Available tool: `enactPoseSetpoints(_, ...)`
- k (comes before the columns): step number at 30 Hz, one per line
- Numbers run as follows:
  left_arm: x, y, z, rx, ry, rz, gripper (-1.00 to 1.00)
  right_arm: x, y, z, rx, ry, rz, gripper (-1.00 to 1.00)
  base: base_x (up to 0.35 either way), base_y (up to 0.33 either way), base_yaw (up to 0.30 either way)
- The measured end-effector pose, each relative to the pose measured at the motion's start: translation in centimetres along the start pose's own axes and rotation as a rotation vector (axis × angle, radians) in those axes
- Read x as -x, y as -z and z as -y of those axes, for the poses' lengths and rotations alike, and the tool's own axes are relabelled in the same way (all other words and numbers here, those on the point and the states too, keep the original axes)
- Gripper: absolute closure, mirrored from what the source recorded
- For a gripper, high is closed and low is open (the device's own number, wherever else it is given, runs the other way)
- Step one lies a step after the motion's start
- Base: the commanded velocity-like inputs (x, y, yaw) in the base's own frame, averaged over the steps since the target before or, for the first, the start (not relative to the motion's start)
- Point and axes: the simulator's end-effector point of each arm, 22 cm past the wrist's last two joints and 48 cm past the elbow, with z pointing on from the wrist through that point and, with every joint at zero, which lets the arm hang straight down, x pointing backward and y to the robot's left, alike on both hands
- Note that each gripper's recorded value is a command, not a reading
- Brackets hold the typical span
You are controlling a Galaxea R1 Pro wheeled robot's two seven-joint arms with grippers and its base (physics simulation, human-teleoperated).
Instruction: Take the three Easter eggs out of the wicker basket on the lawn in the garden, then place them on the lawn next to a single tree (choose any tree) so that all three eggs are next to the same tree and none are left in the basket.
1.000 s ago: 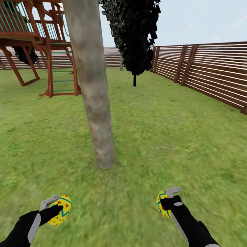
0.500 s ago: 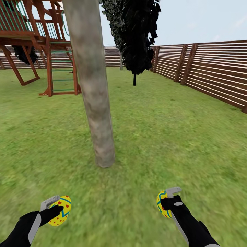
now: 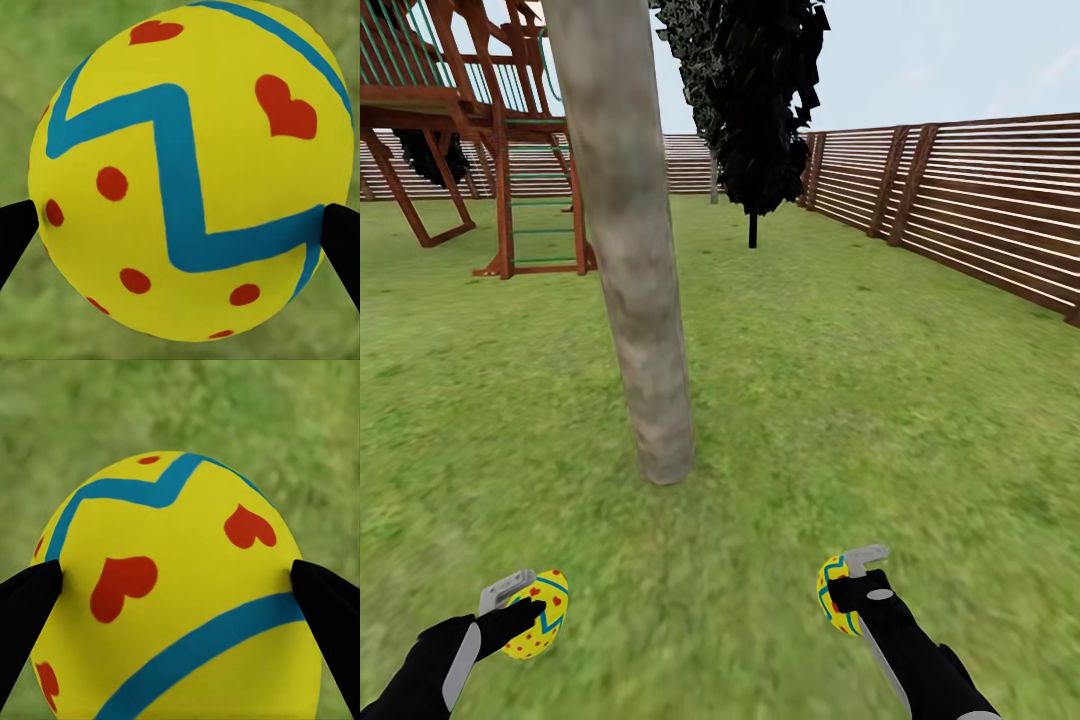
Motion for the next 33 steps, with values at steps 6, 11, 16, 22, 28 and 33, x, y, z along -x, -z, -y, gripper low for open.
enactPoseSetpoints(6, -0.6, -1.0, -0.2, 0.000, 0.000, 0.000, 1.00, -0.8, -0.9, -0.3, -0.001, 0.000, 0.000, 1.00, 0.000, 0.000, 0.000)
enactPoseSetpoints(11, -1.2, -1.9, -0.4, 0.000, 0.000, 0.000, 1.00, -1.4, -1.6, -0.6, 0.000, 0.000, 0.000, 1.00, 0.000, 0.000, 0.000)
enactPoseSetpoints(16, -1.9, -2.7, -0.5, -0.001, -0.002, -0.003, 1.00, -2.1, -2.4, -0.9, 0.000, 0.001, 0.001, 1.00, 0.000, 0.000, 0.000)
enactPoseSetpoints(22, -2.6, -3.8, -0.8, -0.001, -0.002, -0.003, 1.00, -2.8, -3.2, -1.3, 0.000, 0.002, 0.005, 1.00, 0.000, 0.000, 0.000)
enactPoseSetpoints(28, -3.2, -4.8, -1.1, -0.001, -0.001, -0.002, 1.00, -2.9, -4.0, -1.5, 0.001, 0.001, 0.024, 1.00, 0.000, 0.000, 0.000)
enactPoseSetpoints(33, -3.7, -5.6, -1.4, 0.000, 0.001, 0.000, 1.00, -3.6, -4.7, -1.8, 0.002, 0.001, 0.024, 1.00, 0.000, 0.000, 0.000)
